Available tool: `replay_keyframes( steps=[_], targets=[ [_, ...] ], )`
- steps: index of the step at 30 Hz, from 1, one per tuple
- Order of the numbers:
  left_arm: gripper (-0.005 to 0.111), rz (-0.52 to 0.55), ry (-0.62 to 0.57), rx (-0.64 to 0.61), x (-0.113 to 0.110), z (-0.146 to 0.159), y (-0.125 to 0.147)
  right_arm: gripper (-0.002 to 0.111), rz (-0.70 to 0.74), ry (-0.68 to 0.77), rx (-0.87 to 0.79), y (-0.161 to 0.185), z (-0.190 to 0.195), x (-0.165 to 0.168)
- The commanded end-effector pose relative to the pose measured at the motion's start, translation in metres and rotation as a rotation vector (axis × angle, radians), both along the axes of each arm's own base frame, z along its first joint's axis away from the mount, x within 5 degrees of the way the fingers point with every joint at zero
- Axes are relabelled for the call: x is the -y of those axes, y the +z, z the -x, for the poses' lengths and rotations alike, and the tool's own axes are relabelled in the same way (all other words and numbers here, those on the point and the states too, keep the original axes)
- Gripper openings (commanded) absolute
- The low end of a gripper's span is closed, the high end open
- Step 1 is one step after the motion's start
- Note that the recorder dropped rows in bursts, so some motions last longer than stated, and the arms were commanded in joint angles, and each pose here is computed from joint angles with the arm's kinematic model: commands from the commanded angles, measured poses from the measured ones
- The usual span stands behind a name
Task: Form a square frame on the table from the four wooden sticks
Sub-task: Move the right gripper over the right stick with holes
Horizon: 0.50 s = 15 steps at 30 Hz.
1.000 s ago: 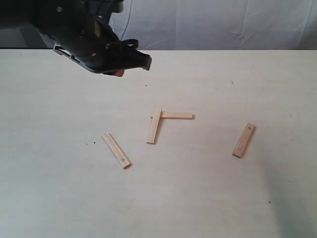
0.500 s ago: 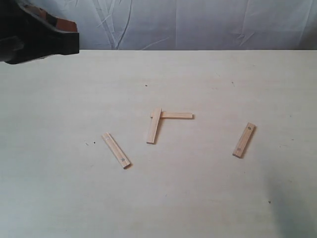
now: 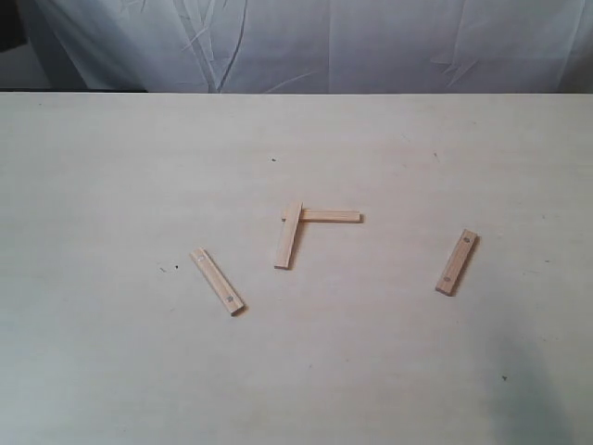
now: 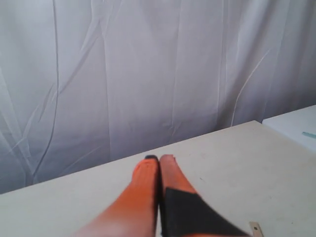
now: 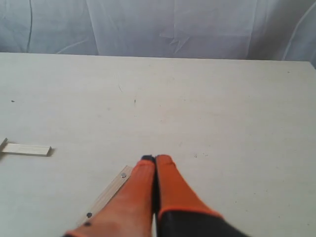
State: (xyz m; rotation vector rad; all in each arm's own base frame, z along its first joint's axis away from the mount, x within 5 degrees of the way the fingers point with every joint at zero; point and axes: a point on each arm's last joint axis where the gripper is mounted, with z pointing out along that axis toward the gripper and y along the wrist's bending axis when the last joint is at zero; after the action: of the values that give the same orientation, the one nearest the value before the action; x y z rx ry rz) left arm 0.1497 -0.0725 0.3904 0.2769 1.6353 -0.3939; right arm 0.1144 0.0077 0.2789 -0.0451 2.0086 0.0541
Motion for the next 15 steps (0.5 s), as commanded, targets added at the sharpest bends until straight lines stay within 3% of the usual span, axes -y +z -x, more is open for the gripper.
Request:
replay_keyframes(
  steps=[1,5,15],
  targets=[
    [0.000,-0.013,0.030,0.017,-0.014,0.021,0.006,-0.001,-0.005,-0.005,-0.017,0.000,-0.018,-0.001],
    [0.000,-0.035,0.064,0.008,-0.026,0.037,0.007,-0.001,-0.119,-0.030,-0.092,-0.008,-0.034,-0.005],
    [0.000,-0.062,0.097,-0.035,-0.035,0.047,0.001,-0.001,-0.252,-0.102,-0.531,-0.025,-0.118,-0.018]
  ],
)
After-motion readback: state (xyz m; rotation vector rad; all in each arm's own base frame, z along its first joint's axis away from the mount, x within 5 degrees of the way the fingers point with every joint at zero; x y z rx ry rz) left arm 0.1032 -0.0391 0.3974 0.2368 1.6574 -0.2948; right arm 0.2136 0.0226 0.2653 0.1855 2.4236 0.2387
